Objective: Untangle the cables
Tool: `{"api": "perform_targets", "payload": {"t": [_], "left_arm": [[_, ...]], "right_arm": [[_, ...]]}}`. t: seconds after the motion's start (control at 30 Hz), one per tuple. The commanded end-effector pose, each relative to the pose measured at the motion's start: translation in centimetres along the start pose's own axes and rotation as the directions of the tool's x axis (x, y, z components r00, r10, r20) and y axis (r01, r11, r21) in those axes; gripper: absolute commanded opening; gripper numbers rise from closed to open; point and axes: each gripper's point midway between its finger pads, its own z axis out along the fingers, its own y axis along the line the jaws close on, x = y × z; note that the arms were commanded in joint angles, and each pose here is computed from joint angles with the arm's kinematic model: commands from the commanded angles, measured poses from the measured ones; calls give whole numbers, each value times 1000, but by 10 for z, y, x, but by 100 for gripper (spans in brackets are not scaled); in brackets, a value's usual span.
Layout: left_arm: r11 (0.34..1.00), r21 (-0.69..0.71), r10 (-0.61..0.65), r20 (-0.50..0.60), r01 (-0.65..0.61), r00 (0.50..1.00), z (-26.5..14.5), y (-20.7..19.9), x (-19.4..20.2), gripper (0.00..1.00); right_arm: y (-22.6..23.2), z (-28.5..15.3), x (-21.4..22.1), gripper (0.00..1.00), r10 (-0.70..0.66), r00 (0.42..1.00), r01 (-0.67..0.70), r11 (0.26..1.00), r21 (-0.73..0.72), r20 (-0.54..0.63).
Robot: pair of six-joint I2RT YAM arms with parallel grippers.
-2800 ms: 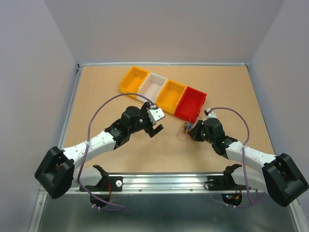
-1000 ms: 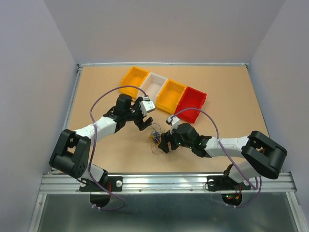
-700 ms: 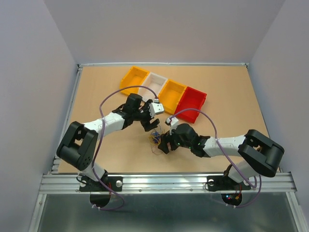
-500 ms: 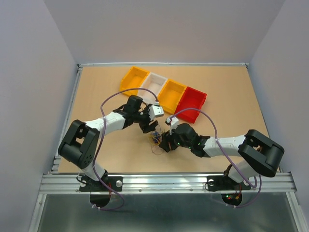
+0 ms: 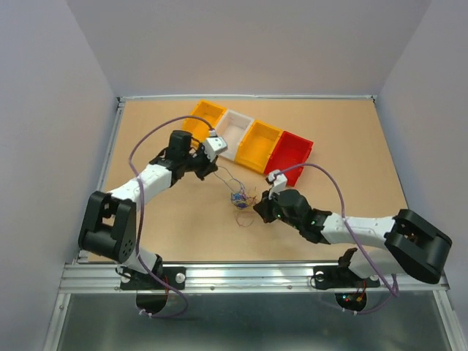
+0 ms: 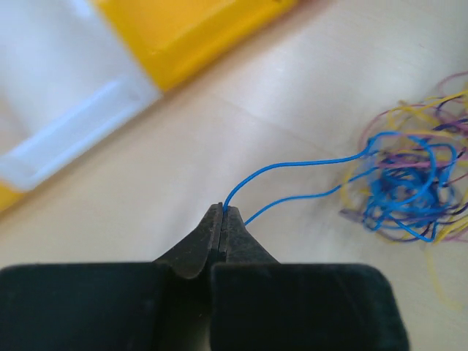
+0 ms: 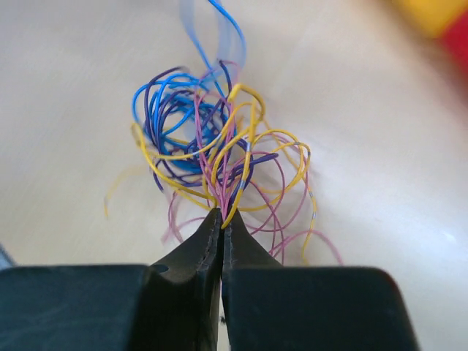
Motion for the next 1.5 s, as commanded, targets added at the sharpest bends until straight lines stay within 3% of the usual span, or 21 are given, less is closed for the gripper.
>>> {"api": "perform_targets", "payload": {"t": [0.0,0.03,0.13,0.23,0.43,0.5,0.53,0.57,0.6,0.67,0.7,0.83,0.87,0.93,0.97,1.03,1.2,1.33,1.47], "left_arm": [[979,-197,-15,209,57,978,-59,46,-60,0],[965,-255,14,261,55,965,-77,52,-75,0],[895,-410,-40,321,176,946,-109,79,-73,0],[851,-480,-18,383,216,924,-143,90,-83,0],[824,-520,4,401,224,916,-159,88,-86,0],[819,-531,21,409,220,912,-166,87,-91,0],[827,-523,33,410,206,911,-169,83,-95,0],[850,-495,43,405,179,913,-166,75,-97,0],[872,-474,84,388,120,918,-166,67,-99,0],[931,-365,133,398,24,908,-163,36,-109,0],[948,-318,155,401,-22,903,-158,20,-115,0],[947,-308,218,393,-95,893,-159,-4,-126,0],[950,-298,214,390,-97,896,-158,-8,-126,0],[953,-282,220,396,-110,891,-159,-16,-132,0],[952,-282,228,402,-117,887,-160,-18,-136,0],[955,-271,224,401,-119,888,-162,-24,-139,0],[953,-281,223,410,-111,884,-168,-27,-150,0],[954,-271,238,415,-130,878,-175,-35,-161,0],[948,-286,257,442,-137,859,-192,-42,-180,0]], "right_arm": [[-53,-24,-24,1,89,976,-142,952,272,198],[-58,-37,-34,1,123,957,-199,938,284,262],[-86,-66,-42,1,144,916,-295,874,386,375],[-95,-107,-63,1,179,825,-404,850,338,536],[-102,-133,-62,1,198,774,-444,847,293,601],[-98,-131,-62,22,197,782,-430,857,283,591],[-97,-130,-62,42,183,797,-408,866,289,576],[-94,-128,-63,79,176,808,-390,875,287,562],[-90,-126,-65,88,170,814,-375,884,279,555],[-75,-115,-66,95,108,861,-264,930,256,496],[-64,-113,-78,96,101,849,-236,950,202,519],[-20,-81,-85,96,-40,901,9,997,74,431],[-6,-76,-102,96,-60,895,44,998,45,443],[10,-49,-94,96,-145,920,157,988,-1,365],[24,-45,-117,96,-153,902,179,984,-27,404],[35,-32,-123,96,-195,893,236,970,-54,406],[64,-3,-157,96,-225,846,310,945,-104,483],[64,24,-175,95,-240,830,308,950,-55,504],[66,45,-191,85,-232,805,294,956,-27,545]]}}
